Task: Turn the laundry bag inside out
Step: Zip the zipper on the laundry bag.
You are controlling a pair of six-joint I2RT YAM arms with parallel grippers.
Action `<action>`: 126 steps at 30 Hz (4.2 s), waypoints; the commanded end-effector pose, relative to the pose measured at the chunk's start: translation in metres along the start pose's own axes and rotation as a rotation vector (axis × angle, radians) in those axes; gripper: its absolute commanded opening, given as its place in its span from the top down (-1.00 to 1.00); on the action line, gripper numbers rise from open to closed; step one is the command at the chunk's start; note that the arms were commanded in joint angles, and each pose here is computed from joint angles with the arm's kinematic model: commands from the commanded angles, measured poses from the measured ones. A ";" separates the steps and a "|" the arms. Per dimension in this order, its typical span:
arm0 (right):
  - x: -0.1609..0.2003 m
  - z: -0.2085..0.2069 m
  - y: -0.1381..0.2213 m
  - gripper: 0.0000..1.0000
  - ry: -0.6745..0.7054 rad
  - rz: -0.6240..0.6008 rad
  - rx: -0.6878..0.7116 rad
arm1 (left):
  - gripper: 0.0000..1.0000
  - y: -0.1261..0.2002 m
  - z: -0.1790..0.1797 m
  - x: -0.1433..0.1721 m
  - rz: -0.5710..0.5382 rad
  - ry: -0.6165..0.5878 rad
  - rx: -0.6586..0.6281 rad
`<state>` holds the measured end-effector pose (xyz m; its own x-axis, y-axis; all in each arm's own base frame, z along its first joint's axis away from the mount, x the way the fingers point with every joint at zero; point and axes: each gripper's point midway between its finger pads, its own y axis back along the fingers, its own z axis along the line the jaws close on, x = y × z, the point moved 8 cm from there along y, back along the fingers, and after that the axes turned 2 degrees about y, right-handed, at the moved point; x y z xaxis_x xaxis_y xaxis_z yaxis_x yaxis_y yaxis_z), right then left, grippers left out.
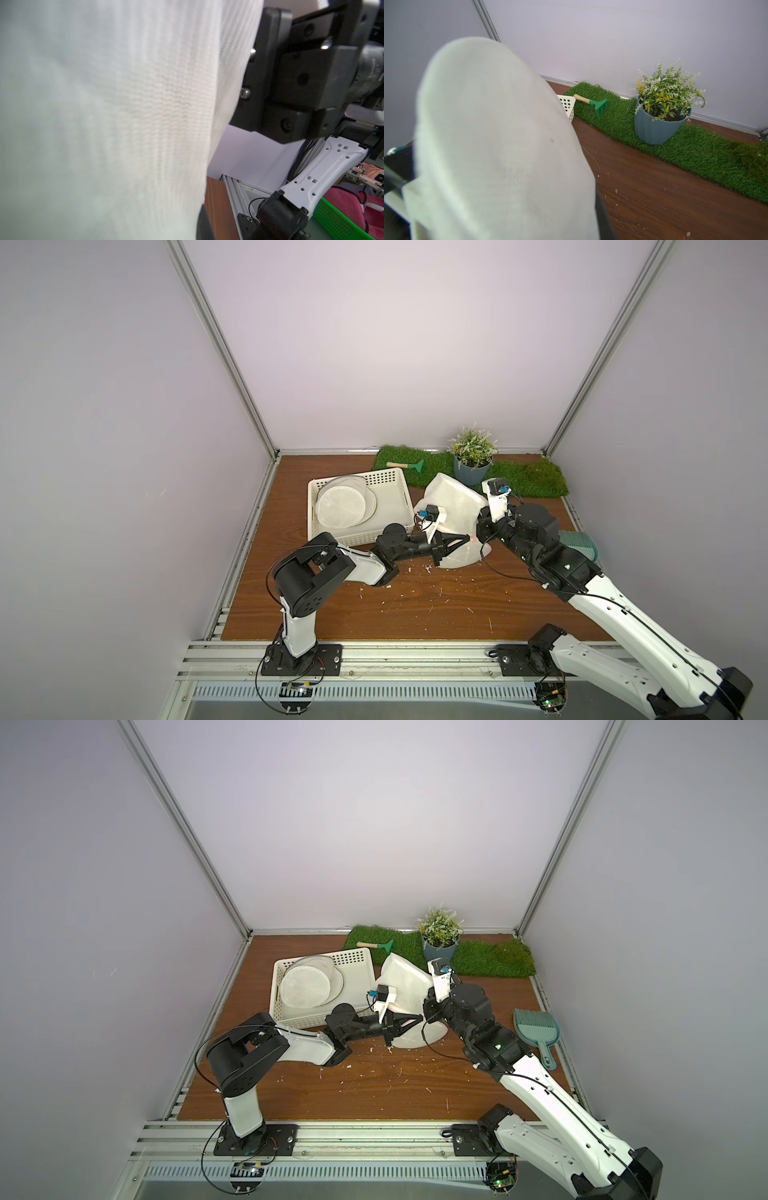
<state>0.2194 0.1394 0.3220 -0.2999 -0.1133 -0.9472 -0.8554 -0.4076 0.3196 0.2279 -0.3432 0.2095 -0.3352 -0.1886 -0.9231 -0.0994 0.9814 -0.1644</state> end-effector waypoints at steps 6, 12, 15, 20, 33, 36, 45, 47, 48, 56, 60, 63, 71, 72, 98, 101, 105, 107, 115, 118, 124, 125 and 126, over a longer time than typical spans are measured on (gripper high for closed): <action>0.003 0.002 -0.002 0.94 -0.057 0.072 -0.009 | 0.99 0.008 -0.023 -0.005 0.100 0.167 0.070; 0.025 0.002 -0.004 0.36 -0.088 0.158 -0.021 | 0.99 0.016 -0.024 0.003 0.120 0.363 0.030; 0.031 -0.001 0.000 0.12 -0.107 0.199 -0.017 | 0.99 0.012 -0.018 0.004 0.132 0.430 -0.015; 0.048 -0.011 0.009 -0.13 -0.210 0.324 0.026 | 0.99 0.006 -0.006 0.005 0.196 0.464 -0.133; 0.057 0.009 0.024 0.27 -0.297 0.325 -0.227 | 0.99 0.002 0.010 -0.006 0.207 0.532 -0.367; 0.060 0.011 0.015 0.34 -0.220 0.246 -0.246 | 0.99 -0.002 0.010 -0.012 0.187 0.573 -0.366; 0.076 0.008 0.001 0.39 -0.036 0.066 -0.237 | 0.98 -0.002 0.004 -0.027 0.152 0.659 -0.377; 0.081 0.006 0.001 0.39 0.003 0.051 -0.214 | 0.99 -0.002 0.003 -0.030 0.151 0.653 -0.386; 0.083 0.004 0.001 0.40 0.021 0.038 -0.199 | 0.99 -0.001 0.003 -0.031 0.151 0.652 -0.391; 0.089 0.000 0.006 0.37 0.137 -0.097 -0.167 | 0.99 0.002 0.000 -0.033 0.165 0.651 -0.409; 0.092 0.004 0.009 0.36 0.261 -0.160 -0.202 | 0.99 0.002 -0.002 -0.036 0.161 0.654 -0.408; 0.096 0.005 0.011 0.35 0.401 -0.204 -0.206 | 0.98 0.002 -0.003 -0.038 0.158 0.657 -0.407; 0.099 0.004 0.006 0.34 0.669 -0.259 -0.153 | 0.99 0.001 -0.004 -0.040 0.151 0.671 -0.396; 0.098 0.004 0.004 0.35 0.694 -0.264 -0.140 | 0.98 0.001 -0.004 -0.040 0.151 0.670 -0.395; 0.108 0.006 -0.005 0.37 0.906 -0.266 -0.125 | 0.99 -0.001 -0.004 -0.042 0.155 0.694 -0.386; 0.105 0.005 -0.005 0.40 0.907 -0.283 -0.096 | 0.98 -0.001 -0.005 -0.042 0.157 0.697 -0.386; 0.102 0.003 -0.005 0.48 0.920 -0.301 -0.059 | 0.99 -0.001 -0.005 -0.041 0.165 0.698 -0.386; 0.100 0.002 -0.005 0.52 0.919 -0.309 -0.041 | 0.98 -0.001 -0.005 -0.041 0.168 0.698 -0.387; 0.099 0.001 -0.005 0.69 0.924 -0.322 -0.029 | 0.99 -0.002 -0.005 -0.041 0.177 0.704 -0.382; 0.100 0.002 -0.006 0.79 0.926 -0.319 -0.036 | 0.98 -0.003 -0.006 -0.043 0.175 0.701 -0.375; 0.103 0.005 -0.007 1.00 0.908 -0.313 -0.077 | 0.99 -0.004 -0.007 -0.046 0.173 0.691 -0.363; 0.103 0.005 -0.007 1.00 0.901 -0.312 -0.084 | 0.99 -0.004 -0.008 -0.046 0.176 0.687 -0.360; 0.104 0.006 -0.007 1.00 0.897 -0.312 -0.090 | 0.99 -0.004 -0.008 -0.046 0.180 0.682 -0.360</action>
<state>0.1930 0.1327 0.2154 0.3860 -0.6645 -0.6399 -0.8071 -0.5792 0.1145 0.2408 -0.3345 0.2358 -0.8810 -0.1416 -0.4515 -0.2759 0.9289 0.2471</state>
